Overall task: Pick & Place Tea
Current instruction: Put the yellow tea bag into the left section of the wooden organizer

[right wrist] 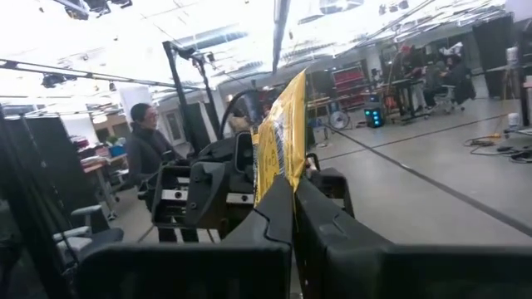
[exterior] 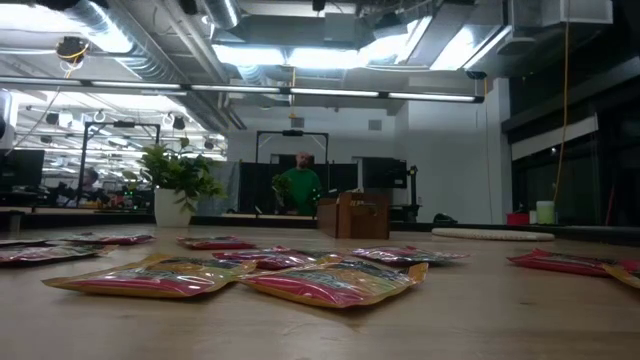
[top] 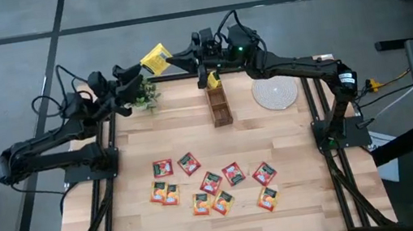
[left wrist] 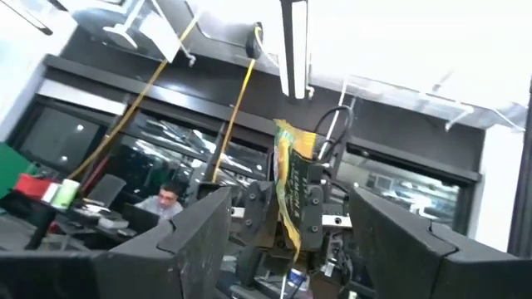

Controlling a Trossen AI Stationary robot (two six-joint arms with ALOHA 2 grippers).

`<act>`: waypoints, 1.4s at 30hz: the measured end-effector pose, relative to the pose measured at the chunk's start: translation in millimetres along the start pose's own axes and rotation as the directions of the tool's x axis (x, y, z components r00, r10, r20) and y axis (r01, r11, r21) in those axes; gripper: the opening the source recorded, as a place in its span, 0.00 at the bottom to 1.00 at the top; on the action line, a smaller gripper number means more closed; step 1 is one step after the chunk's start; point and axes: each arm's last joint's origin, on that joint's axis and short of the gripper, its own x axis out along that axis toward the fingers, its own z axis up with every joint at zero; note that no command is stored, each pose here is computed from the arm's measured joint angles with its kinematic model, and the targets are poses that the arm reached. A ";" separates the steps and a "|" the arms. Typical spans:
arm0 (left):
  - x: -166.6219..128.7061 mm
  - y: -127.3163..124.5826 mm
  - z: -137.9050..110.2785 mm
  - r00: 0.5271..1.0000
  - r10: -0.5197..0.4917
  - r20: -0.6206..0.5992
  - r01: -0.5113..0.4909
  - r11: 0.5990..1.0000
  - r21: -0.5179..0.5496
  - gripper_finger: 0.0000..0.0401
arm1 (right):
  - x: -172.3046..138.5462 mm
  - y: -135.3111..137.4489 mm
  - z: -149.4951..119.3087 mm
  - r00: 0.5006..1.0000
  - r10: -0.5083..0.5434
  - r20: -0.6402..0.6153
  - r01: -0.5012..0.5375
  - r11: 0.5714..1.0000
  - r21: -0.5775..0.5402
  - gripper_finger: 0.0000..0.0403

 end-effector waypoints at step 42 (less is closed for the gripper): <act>38.1 2.6 -6.9 0.976 0.020 -0.218 0.019 0.984 0.177 0.01 | -57.8 26.0 63.2 0.984 0.134 -0.121 -0.142 0.988 -0.057 0.36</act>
